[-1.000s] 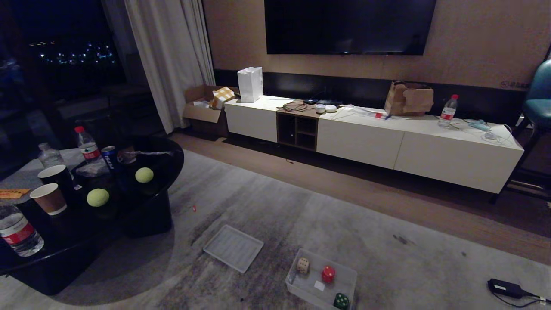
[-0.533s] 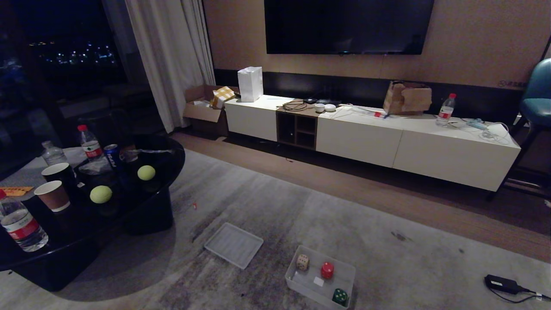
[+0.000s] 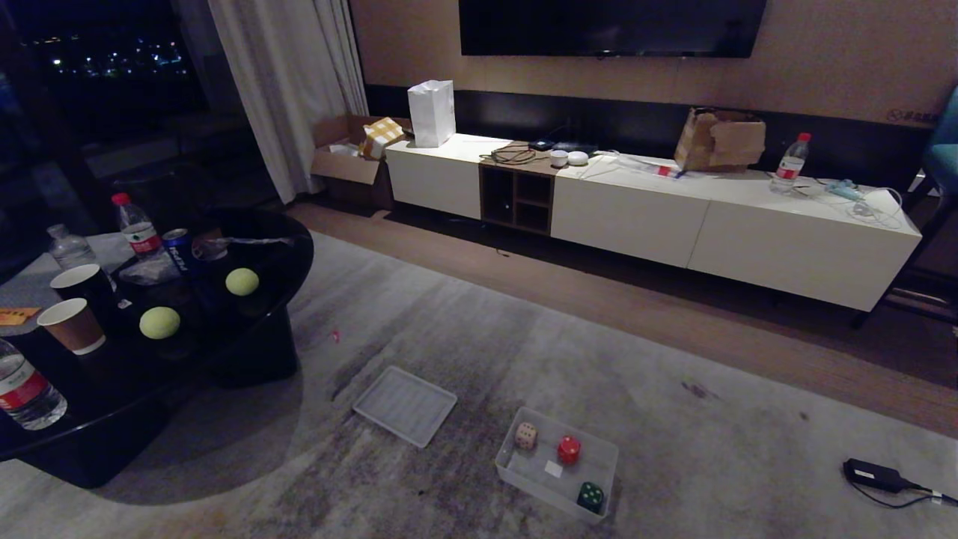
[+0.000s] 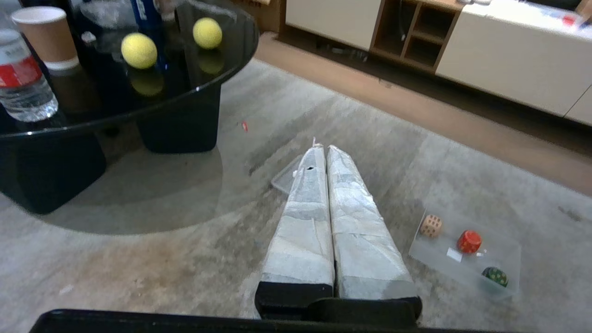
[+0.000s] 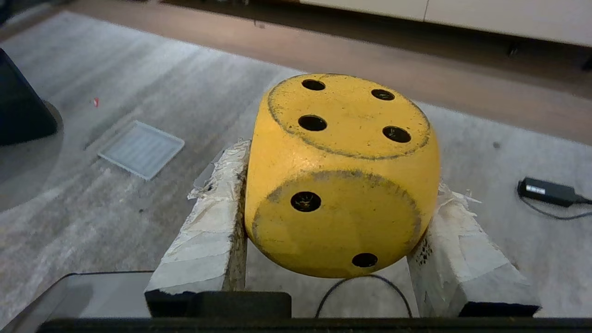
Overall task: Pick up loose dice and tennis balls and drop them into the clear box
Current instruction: Put the toys in the box
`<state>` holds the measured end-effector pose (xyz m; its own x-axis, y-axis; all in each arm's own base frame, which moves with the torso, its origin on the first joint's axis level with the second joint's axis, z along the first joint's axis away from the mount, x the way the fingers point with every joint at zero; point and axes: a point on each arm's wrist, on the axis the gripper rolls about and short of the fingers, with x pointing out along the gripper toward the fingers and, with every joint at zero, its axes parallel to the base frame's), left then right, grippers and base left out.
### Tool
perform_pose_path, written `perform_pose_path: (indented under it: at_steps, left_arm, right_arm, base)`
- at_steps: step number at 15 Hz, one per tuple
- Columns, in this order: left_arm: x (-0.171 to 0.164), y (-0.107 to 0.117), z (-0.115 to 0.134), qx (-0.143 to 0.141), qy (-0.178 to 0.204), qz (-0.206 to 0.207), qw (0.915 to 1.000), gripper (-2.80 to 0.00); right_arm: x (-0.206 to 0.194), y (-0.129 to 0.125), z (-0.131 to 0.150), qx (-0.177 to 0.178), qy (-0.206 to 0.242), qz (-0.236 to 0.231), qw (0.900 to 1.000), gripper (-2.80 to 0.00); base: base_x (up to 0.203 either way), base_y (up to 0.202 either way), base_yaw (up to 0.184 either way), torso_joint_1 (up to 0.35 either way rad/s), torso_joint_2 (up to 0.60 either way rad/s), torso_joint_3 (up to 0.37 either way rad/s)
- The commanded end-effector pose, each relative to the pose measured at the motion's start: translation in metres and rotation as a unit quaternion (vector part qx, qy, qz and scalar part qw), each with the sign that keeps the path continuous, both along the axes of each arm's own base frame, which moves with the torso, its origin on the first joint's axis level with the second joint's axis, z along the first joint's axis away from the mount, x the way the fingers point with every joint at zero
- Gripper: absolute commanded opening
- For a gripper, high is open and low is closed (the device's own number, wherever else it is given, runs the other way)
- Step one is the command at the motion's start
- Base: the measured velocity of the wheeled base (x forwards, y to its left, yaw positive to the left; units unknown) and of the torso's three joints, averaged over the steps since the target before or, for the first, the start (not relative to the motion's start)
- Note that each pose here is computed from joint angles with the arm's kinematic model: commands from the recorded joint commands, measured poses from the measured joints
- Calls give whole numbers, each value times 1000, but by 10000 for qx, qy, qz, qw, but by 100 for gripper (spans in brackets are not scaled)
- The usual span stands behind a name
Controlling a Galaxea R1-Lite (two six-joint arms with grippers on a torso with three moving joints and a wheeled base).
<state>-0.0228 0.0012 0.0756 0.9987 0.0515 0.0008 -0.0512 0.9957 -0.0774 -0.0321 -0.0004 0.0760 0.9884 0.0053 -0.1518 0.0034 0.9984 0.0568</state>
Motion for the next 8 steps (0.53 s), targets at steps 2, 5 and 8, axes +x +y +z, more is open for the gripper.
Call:
perform_pose_path:
  at_steps: [2,5,8]
  left_arm:
    - [0,0,0,-12,11,3,10000,-280]
    - [0,0,0,-12,11,10,10000,-280]
    - [0,0,0,-12,11,3,10000,-280]
  right_arm:
    - [0,0,0,2,13,3,10000,-280]
    - [0,0,0,2,13,3,10000,-280]
    - [0,0,0,2,13,3,10000,-280]
  base:
    - [0,0,0,5,6,-199]
    - [0,0,0,-2,4,-202]
    - [0,0,0,0,3,-197]
